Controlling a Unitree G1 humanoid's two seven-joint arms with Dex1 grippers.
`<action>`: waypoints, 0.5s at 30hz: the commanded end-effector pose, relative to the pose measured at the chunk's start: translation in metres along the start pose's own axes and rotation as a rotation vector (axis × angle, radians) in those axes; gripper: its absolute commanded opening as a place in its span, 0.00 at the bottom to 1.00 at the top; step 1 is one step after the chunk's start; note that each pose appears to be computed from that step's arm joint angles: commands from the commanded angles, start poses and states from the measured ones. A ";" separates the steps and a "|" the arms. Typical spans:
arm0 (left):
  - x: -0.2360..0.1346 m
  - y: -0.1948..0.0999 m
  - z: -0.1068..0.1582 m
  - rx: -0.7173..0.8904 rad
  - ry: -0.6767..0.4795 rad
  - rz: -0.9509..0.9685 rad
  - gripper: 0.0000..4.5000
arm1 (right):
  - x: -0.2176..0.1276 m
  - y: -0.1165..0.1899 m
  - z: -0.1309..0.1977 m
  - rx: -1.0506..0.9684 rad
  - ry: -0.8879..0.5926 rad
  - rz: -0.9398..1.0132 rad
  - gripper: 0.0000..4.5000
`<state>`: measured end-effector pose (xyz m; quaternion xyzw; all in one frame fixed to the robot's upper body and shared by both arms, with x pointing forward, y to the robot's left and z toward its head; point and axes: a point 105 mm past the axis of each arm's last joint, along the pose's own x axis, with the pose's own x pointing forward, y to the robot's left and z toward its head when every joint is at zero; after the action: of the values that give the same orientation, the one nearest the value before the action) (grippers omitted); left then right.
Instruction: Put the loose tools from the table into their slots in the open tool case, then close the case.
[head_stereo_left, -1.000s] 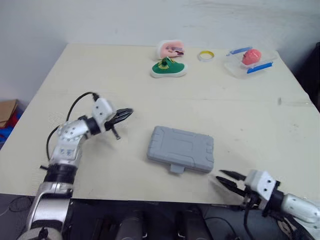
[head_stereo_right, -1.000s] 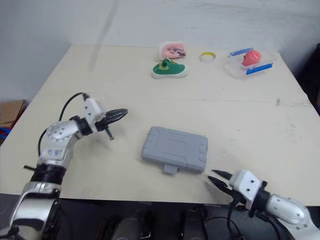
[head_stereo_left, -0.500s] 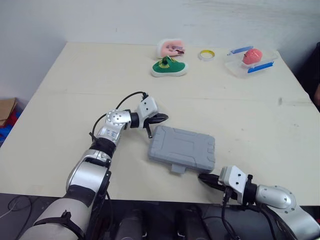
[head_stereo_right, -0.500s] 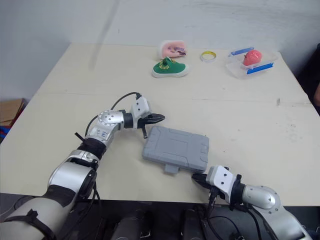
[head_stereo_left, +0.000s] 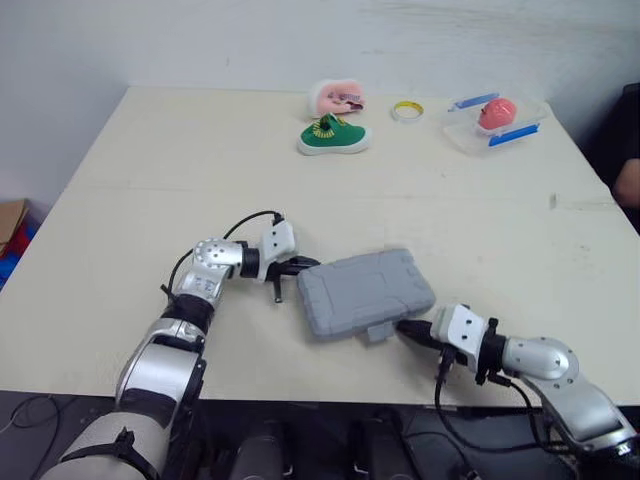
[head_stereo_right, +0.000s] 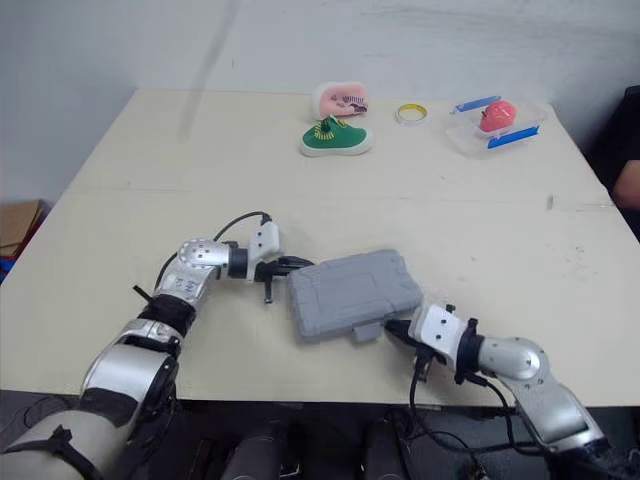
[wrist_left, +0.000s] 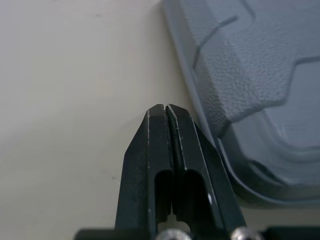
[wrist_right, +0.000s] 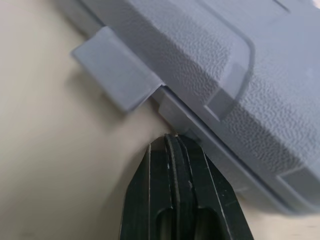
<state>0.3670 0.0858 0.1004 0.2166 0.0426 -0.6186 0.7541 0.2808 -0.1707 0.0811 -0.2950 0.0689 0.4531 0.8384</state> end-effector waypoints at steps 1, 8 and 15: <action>0.004 -0.013 0.010 0.019 -0.034 -0.035 0.00 | -0.002 -0.013 -0.031 0.015 0.123 -0.027 0.01; -0.002 -0.025 0.008 -0.036 -0.045 0.060 0.00 | 0.015 -0.034 -0.032 0.023 0.126 -0.046 0.01; -0.037 -0.023 -0.008 -0.108 -0.015 0.232 0.00 | -0.002 -0.038 -0.044 0.044 0.160 -0.104 0.01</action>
<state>0.3362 0.1076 0.0901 0.1780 0.0552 -0.5464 0.8165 0.3224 -0.1822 0.0863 -0.3094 0.0631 0.4180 0.8518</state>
